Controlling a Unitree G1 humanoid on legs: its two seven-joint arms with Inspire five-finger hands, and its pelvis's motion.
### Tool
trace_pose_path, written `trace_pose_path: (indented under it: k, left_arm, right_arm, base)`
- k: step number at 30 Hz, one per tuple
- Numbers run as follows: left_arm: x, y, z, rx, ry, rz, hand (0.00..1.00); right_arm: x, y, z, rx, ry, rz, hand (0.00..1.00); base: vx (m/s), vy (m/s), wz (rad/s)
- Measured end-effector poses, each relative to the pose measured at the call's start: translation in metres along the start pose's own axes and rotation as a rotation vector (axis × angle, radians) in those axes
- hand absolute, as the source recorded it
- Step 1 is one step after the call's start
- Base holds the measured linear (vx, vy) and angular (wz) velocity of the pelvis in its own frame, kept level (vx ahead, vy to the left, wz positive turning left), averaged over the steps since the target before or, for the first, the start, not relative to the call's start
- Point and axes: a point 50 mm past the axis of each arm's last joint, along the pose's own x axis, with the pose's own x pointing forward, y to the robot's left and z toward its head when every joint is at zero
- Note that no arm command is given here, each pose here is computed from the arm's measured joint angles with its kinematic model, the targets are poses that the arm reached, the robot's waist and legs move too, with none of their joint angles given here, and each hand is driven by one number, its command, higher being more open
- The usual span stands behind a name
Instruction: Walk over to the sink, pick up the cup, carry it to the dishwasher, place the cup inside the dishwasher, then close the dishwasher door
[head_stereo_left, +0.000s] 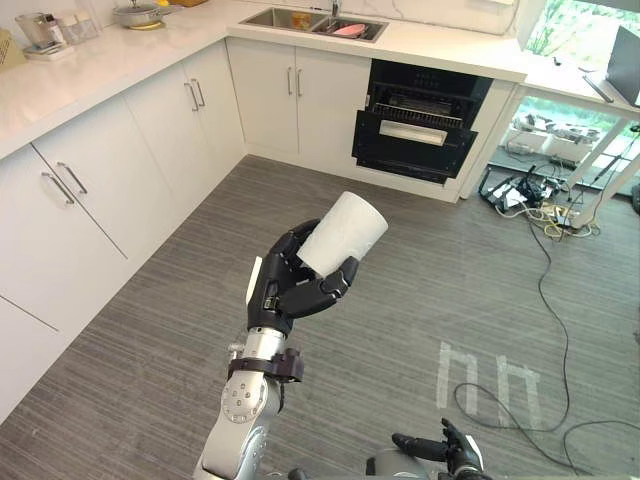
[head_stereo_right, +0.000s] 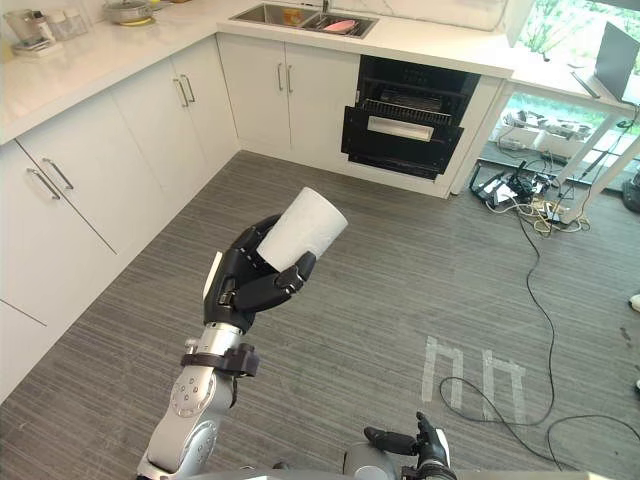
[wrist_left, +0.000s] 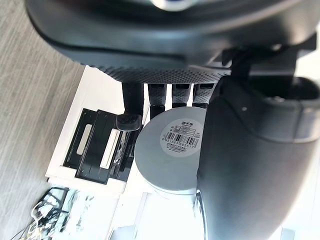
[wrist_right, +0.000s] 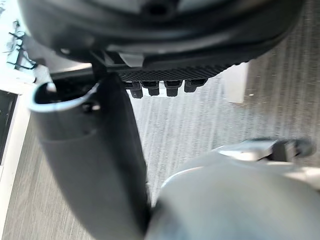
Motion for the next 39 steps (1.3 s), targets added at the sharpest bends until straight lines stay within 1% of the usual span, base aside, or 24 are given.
trace_pose_path:
  k: [5,7,10,13,15,17,19,21,23,26,28,30,33,38,39]
  left_arm:
    - [0.000,-0.002,-0.001,-0.012,0.001,0.009,0.00]
    - [-0.001,-0.009,-0.004,-0.044,0.010,0.012,0.00]
    - [0.001,-0.018,-0.002,-0.102,0.000,0.000,0.00]
    - [0.000,-0.018,-0.001,-0.148,-0.007,0.019,0.00]
    - [0.001,-0.014,0.002,-0.148,-0.029,0.033,0.00]
    - [0.001,-0.011,-0.001,-0.140,-0.016,0.041,0.00]
    - [0.000,-0.010,-0.002,-0.136,-0.008,0.041,0.00]
    - [0.000,-0.009,-0.002,-0.130,-0.010,0.043,0.00]
    - [0.001,-0.003,-0.001,-0.107,-0.013,0.050,0.00]
    - [-0.001,-0.003,-0.003,-0.084,0.008,0.032,0.00]
    - [-0.003,-0.005,-0.005,-0.042,0.028,-0.012,0.00]
    - [-0.004,-0.008,-0.006,-0.045,0.035,-0.029,0.00]
    - [-0.004,-0.016,-0.003,-0.060,0.015,-0.061,0.00]
    - [-0.002,-0.023,-0.001,-0.079,0.004,-0.084,0.00]
    - [-0.002,-0.024,-0.001,-0.086,0.001,-0.085,0.00]
  right_arm:
    - [-0.002,0.004,-0.001,0.000,-0.005,0.009,1.00]
    - [-0.001,-0.005,0.001,-0.010,-0.009,-0.011,1.00]
    - [-0.003,-0.003,0.005,-0.007,-0.039,-0.011,1.00]
    - [-0.006,-0.003,0.016,0.009,-0.103,-0.017,1.00]
    - [-0.001,0.000,0.033,0.012,-0.159,-0.013,1.00]
    - [0.003,-0.001,0.038,0.003,-0.160,-0.016,1.00]
    - [0.004,-0.002,0.034,-0.003,-0.141,-0.019,1.00]
    - [0.001,-0.002,0.019,-0.006,-0.088,-0.020,1.00]
    - [0.000,0.004,0.015,0.002,-0.075,-0.006,1.00]
    - [0.000,0.001,0.012,-0.009,-0.063,-0.015,1.00]
    - [-0.001,0.007,0.012,-0.028,-0.062,0.008,1.00]
    - [-0.002,0.015,0.012,-0.032,-0.067,0.040,1.00]
    - [-0.004,0.030,0.027,-0.049,-0.140,0.084,1.00]
    - [-0.005,0.037,0.031,-0.054,-0.162,0.108,1.00]
    - [-0.006,0.034,0.028,-0.056,-0.154,0.100,1.00]
  base:
    - [0.46,-0.128,0.32]
    - [0.46,-0.186,0.33]
    - [0.44,-0.214,0.35]
    - [0.34,-0.108,0.04]
    - [0.25,0.015,-0.26]
    - [0.31,0.162,-0.14]
    - [0.28,0.204,0.01]
    - [0.41,0.329,-0.28]
    - [0.35,0.266,-0.26]
    - [0.36,0.310,-0.25]
    - [0.40,0.278,-0.23]
    - [0.31,0.119,-0.14]
    - [0.42,0.062,-0.02]
    - [0.50,-0.055,0.18]
    - [0.75,-0.176,0.51]
